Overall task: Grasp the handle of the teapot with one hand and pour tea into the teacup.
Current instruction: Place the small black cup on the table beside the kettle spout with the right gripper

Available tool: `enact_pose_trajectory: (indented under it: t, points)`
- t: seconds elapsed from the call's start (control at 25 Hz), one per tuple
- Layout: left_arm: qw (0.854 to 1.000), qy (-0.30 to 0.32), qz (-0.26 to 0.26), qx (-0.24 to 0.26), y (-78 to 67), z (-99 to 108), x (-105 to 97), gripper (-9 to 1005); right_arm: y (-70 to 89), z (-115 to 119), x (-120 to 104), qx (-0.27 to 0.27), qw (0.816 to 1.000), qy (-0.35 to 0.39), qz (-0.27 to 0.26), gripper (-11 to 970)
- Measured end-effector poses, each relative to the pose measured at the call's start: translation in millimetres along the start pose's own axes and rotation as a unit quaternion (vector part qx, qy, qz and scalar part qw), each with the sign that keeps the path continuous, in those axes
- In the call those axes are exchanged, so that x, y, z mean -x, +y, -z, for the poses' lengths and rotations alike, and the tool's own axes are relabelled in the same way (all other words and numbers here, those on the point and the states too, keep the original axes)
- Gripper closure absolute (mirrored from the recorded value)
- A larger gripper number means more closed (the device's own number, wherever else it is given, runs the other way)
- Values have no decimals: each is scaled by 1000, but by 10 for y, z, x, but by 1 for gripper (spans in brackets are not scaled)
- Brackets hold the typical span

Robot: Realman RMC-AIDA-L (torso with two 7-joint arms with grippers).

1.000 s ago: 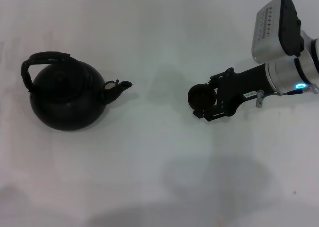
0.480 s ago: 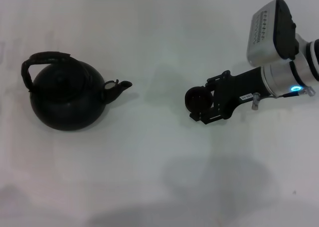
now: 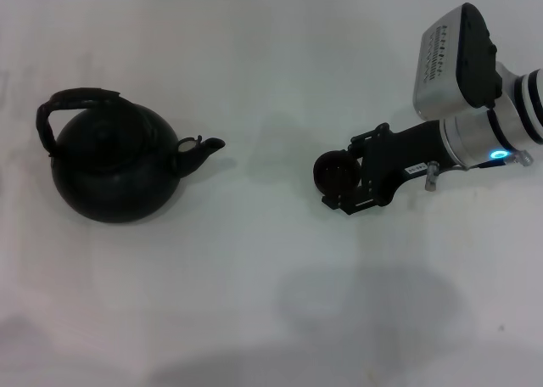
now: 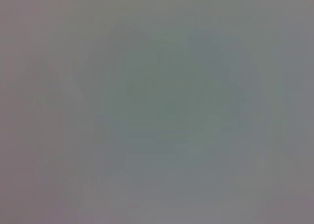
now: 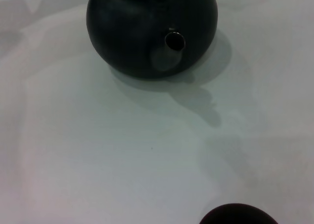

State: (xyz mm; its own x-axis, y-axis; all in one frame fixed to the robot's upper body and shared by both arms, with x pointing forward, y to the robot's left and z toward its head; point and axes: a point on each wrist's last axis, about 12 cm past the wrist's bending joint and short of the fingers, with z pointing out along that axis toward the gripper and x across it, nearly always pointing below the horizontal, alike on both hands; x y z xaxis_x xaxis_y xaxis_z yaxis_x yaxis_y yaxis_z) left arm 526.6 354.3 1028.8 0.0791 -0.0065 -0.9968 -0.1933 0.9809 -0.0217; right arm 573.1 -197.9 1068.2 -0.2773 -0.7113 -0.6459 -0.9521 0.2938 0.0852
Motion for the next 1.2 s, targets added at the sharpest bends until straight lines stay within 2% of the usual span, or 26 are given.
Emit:
enact_pose_trajectory:
  t: [0.48,0.96,1.04,1.2]
  points:
    - [1000,-3,1,-3,-21,-24,13,180,-39,-33,-5,-6,1000,11,-19,196]
    - [1000,-1,1,-1,-14,-14,7,181,-52,-32,0,-11,1000,9,-15,191]
    - [1000,-1,1,-1,-12,-12,6,180,-56,-29,6,-12,1000,8,-15,97]
    - [1000,-1,1,0,-6,-5,2,180,-70,-5,15,-14,1000,5,-15,97]
